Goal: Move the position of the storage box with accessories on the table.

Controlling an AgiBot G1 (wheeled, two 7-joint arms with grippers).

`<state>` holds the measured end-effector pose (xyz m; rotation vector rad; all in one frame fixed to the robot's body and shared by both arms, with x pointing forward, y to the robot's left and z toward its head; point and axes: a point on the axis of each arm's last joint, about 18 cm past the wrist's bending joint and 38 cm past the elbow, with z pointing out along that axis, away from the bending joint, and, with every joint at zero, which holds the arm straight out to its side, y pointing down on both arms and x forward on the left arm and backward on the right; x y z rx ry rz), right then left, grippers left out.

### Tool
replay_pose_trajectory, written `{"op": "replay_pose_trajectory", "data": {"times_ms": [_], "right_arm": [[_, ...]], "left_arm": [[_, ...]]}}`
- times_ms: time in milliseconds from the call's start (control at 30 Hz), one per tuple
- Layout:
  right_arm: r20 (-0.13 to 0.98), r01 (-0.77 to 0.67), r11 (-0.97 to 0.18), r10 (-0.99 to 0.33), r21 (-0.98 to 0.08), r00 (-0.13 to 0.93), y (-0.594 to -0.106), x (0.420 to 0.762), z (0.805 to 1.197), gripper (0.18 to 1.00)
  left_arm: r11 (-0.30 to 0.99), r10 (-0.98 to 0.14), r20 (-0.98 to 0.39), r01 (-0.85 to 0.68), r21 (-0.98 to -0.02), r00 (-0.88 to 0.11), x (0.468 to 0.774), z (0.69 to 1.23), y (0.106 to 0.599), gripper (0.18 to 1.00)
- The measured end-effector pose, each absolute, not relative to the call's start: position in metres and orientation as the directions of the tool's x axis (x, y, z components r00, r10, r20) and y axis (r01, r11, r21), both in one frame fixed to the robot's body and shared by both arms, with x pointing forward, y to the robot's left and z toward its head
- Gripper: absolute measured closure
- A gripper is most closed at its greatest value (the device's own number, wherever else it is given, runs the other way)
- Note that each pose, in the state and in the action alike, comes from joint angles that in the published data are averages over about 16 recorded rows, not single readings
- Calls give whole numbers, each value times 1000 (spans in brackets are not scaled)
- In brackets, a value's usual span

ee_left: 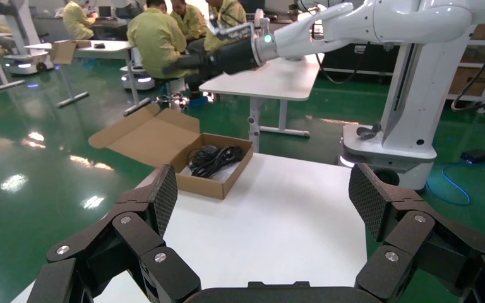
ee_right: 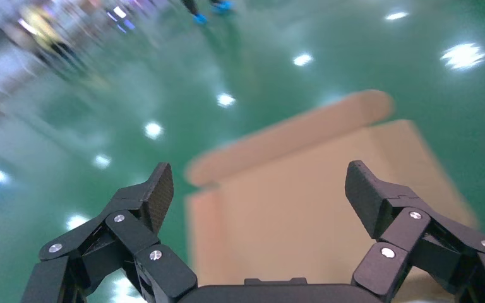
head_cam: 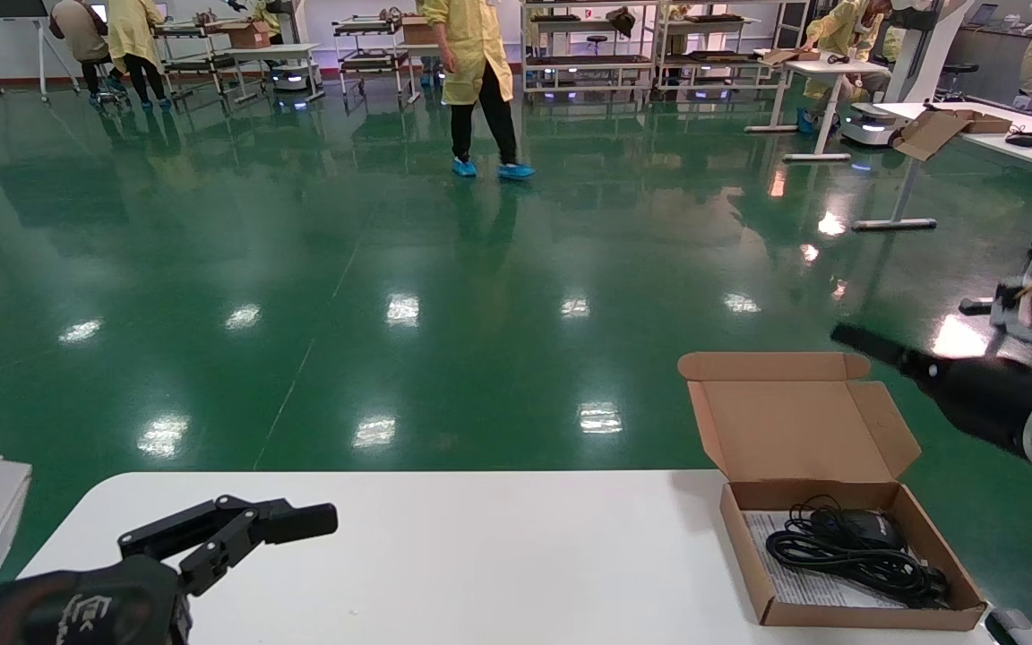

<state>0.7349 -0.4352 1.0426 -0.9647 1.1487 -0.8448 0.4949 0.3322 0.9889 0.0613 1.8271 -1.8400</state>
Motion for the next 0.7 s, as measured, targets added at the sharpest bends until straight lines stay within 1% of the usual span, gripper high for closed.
{"op": "replay_pose_trajectory", "data": {"times_ms": [333, 700], "right_arm": [[-267, 51, 313, -874, -948, 406, -404, 718, 1036, 178], [-131, 93, 235, -782, -968, 610, -372, 681, 1032, 178]], "left_arm": [[66, -339, -398, 400, -914, -853, 495, 989, 332, 184], [66, -339, -398, 400, -914, -853, 495, 989, 332, 184]]}}
